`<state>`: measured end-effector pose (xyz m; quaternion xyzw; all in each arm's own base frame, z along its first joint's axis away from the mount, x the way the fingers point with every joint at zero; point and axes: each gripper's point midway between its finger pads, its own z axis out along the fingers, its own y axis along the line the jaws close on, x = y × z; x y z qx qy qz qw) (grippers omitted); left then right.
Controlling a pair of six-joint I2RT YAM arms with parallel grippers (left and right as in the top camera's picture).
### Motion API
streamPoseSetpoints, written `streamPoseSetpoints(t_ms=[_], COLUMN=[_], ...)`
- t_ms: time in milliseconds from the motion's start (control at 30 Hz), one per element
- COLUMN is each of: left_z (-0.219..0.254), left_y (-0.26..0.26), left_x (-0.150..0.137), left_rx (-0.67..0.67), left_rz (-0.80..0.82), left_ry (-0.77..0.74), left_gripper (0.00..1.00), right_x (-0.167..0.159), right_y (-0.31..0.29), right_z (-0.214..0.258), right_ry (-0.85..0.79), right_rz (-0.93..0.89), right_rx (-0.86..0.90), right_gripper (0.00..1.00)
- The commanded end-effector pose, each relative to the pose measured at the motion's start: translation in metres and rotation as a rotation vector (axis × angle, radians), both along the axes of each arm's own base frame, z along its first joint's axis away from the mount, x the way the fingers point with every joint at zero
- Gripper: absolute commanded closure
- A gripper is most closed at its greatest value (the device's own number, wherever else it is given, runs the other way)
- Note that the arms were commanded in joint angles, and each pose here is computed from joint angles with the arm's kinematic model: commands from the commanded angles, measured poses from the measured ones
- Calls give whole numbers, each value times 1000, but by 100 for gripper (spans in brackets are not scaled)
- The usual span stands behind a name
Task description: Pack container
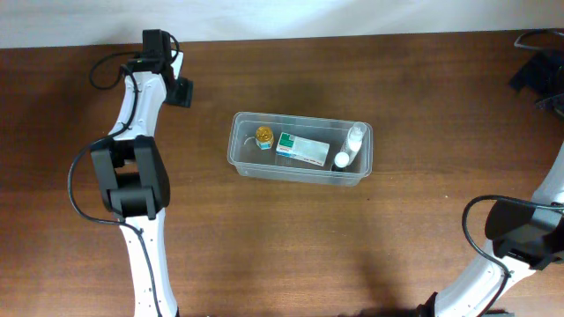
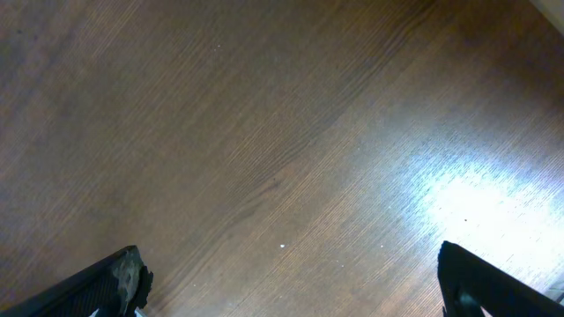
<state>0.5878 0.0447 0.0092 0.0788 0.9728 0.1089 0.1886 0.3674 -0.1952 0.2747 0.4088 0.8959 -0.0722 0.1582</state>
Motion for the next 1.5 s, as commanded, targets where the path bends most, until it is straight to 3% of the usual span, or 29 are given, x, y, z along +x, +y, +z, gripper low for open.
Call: streamPoseSetpoints(t_ms=[0, 100, 267, 467, 767, 933, 1067, 1267, 1467], left_z=[-62, -63, -65, -67, -66, -53, -23, 39, 100], left_y=[3, 2, -4, -21, -42, -55, -67, -97, -110], left_x=[-47, -55, -64, -69, -69, -64, -56, -50, -59], left_rx=[5, 4, -24, -74, -73, -69, -88, -240, -297], left_rz=[-9, -10, -19, -46, -86, -111, -122, -187, -258], left_ry=[225, 260, 297, 320, 325, 312, 292, 241, 195], left_gripper=[18, 25, 53, 70, 80, 81, 81, 81, 81], right_x=[-5, -5, -5, -5, -5, -5, -5, -5, -5], right_y=[-2, -2, -2, -2, -2, -2, -2, -2, -2], right_z=[11, 11, 11, 11, 11, 11, 11, 11, 11], right_ry=[-16, -16, -16, -16, -16, -16, -16, -16, -16], right_rz=[-2, -2, -2, -2, -2, -2, -2, -2, -2], right_rx=[-27, -27, -27, -27, -27, -27, -27, -27, -27], right_gripper=[2, 2, 2, 2, 2, 2, 2, 2, 1])
